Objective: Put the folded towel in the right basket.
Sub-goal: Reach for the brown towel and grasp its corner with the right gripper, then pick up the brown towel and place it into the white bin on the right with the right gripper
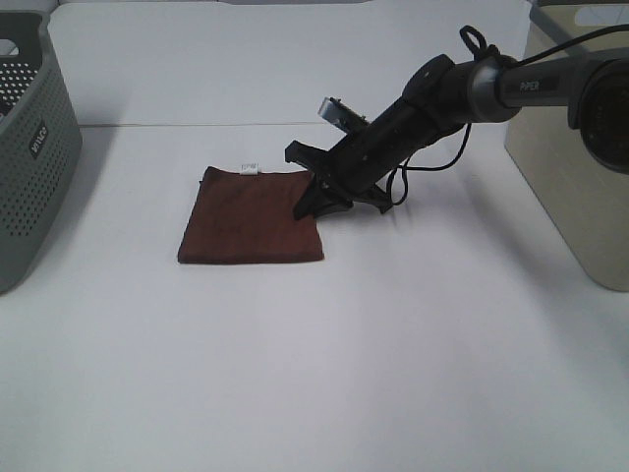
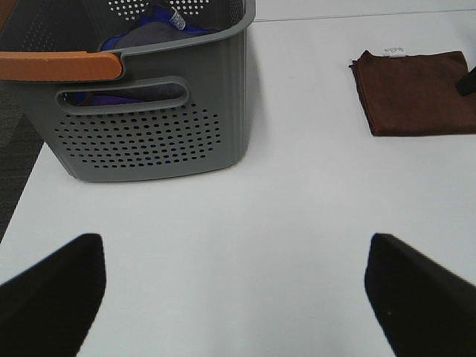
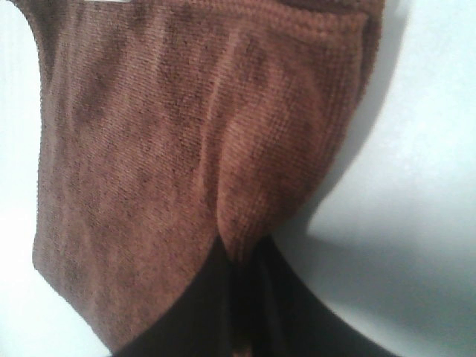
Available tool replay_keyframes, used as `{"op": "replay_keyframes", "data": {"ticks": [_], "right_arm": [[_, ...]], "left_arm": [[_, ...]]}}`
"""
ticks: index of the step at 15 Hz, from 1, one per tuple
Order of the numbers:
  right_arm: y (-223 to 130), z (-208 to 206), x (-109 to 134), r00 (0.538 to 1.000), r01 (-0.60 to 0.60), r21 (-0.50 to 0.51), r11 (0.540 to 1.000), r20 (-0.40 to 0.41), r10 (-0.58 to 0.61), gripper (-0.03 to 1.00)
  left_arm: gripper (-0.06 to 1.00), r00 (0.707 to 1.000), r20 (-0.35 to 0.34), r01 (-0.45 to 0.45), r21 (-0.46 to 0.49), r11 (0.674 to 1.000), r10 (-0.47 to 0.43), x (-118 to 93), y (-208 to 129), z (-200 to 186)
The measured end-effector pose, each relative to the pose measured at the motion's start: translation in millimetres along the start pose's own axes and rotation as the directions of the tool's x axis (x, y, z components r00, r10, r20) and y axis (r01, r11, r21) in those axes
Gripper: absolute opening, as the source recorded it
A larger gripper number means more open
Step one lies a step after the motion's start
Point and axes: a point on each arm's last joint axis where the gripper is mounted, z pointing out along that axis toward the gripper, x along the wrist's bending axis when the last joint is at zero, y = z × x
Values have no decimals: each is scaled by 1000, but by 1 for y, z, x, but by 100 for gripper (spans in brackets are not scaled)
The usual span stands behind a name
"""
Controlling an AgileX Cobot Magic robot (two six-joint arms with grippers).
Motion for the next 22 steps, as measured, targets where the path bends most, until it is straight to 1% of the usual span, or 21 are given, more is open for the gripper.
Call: {"op": "replay_keyframes", "data": {"ticks": [2,3,5,6,7,10,13,14,15,17,20,21,22], "right_arm": [[0,-1,2,1000,1,16,1000,-13,-1,4],[0,-2,5,1000,10,43,999,-29,-8,4],[3,-11,17,997,44,89,995,-69,-38,4],[4,-16,22,996,51,103,993,-74,-44,4],[6,-25,28,997,66,107,992,-55,-61,4],[12,-74,55,985,161,75,984,47,-164,4],[14,-129,84,944,282,78,956,155,-291,4],[16,-143,91,925,319,62,946,196,-325,4],[20,-157,96,902,359,38,933,244,-357,4],[25,-187,106,841,426,-1,905,367,-396,4],[24,-235,115,724,509,-27,860,555,-411,4],[24,-247,113,702,517,-33,855,588,-401,4],[26,-259,108,696,511,-49,858,610,-380,4]], "left_arm": [[88,1000,0,0,0,1000,0,0,0,0],[88,1000,0,0,0,1000,0,0,0,0],[88,1000,0,0,0,1000,0,0,0,0],[88,1000,0,0,0,1000,0,0,0,0],[88,1000,0,0,0,1000,0,0,0,0],[88,1000,0,0,0,1000,0,0,0,0],[88,1000,0,0,0,1000,0,0,0,0],[88,1000,0,0,0,1000,0,0,0,0],[88,1000,0,0,0,1000,0,0,0,0],[88,1000,0,0,0,1000,0,0,0,0],[88,1000,0,0,0,1000,0,0,0,0],[88,1000,0,0,0,1000,0,0,0,0],[88,1000,0,0,0,1000,0,0,0,0]]}}
